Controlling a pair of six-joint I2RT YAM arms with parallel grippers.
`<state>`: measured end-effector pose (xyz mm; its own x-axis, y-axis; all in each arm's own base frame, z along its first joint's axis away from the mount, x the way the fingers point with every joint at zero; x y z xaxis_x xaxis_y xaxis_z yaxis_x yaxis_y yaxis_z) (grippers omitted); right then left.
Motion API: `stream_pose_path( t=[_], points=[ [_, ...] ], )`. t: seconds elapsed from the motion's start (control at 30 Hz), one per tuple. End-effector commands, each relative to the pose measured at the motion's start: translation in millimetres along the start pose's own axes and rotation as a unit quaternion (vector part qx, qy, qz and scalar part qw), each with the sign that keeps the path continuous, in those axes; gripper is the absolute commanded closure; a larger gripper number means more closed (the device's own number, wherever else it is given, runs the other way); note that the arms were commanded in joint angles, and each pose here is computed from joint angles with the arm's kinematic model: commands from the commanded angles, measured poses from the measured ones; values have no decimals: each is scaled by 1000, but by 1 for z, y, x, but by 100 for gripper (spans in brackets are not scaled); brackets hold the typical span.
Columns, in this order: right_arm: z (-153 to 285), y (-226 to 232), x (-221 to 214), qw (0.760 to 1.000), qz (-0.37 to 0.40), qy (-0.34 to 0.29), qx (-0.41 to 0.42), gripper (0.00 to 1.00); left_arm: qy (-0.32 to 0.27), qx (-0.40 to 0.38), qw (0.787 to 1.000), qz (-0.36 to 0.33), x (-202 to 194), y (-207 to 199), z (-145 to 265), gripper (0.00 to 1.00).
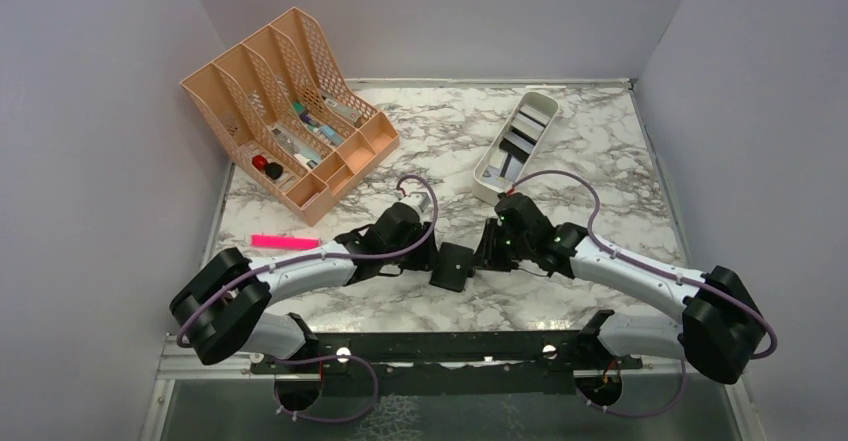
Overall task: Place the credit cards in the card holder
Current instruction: Adjust the card holder at the center of the board.
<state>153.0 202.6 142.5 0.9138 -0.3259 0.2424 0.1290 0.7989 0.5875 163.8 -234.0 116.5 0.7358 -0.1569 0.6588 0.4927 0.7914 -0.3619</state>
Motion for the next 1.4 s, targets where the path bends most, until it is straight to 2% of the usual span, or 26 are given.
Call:
stream_pose_path(
  t=[0.0,0.1,0.2,0.37,0.5,0.6,0.73,0.87,1.0,1.1,1.3,1.37],
  points=[
    [1,-5,-10,1000,-16,11,-6,75,26,-19,999,-17,-11,2,-11,52],
    [2,-11,-12,999,-19,9,-33,67,38,-24,999,-18,-16,3,-15,52],
    [1,-14,-15,999,-19,9,-34,66,41,-34,998,-19,-19,3,-18,54],
    [-4,-12,-14,1000,-9,10,-26,78,45,-50,998,-13,-20,-1,-19,61],
    [-6,-10,-11,1000,-6,4,-28,87,44,-60,997,-10,-20,-3,-18,63],
    [-7,-12,-10,999,-4,1,-39,87,41,-65,997,-7,-20,-4,-16,64],
    [-9,-12,-8,999,-2,-1,-52,78,40,-72,997,-4,-20,-6,-16,64],
    [-12,-13,-8,999,-2,-2,-53,78,40,-92,995,4,-21,-9,-17,64],
    [-12,-13,-7,998,3,-6,-57,87,40,-99,994,6,-23,-12,-17,66],
    [-10,-12,-4,998,14,-15,-54,99,38,-108,993,7,-22,-15,-15,66],
    [-10,-4,2,998,53,-22,-38,99,30,-101,994,3,-17,-15,-15,64],
    [-16,-1,2,997,61,-5,-35,94,31,-89,996,0,-14,-14,-17,63]
  ],
)
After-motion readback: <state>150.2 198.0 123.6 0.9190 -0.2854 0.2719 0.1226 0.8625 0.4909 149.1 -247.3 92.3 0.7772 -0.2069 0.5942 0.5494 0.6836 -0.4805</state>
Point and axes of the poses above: each gripper's point midway between its finger pads, its own z axis back along the fingers, its own y axis along the line the jaws close on, x = y × z, the point moved 8 cm from there along z, back along the fingers, and after that the axes turned 11 degrees about -z, right-handed, at the moved point
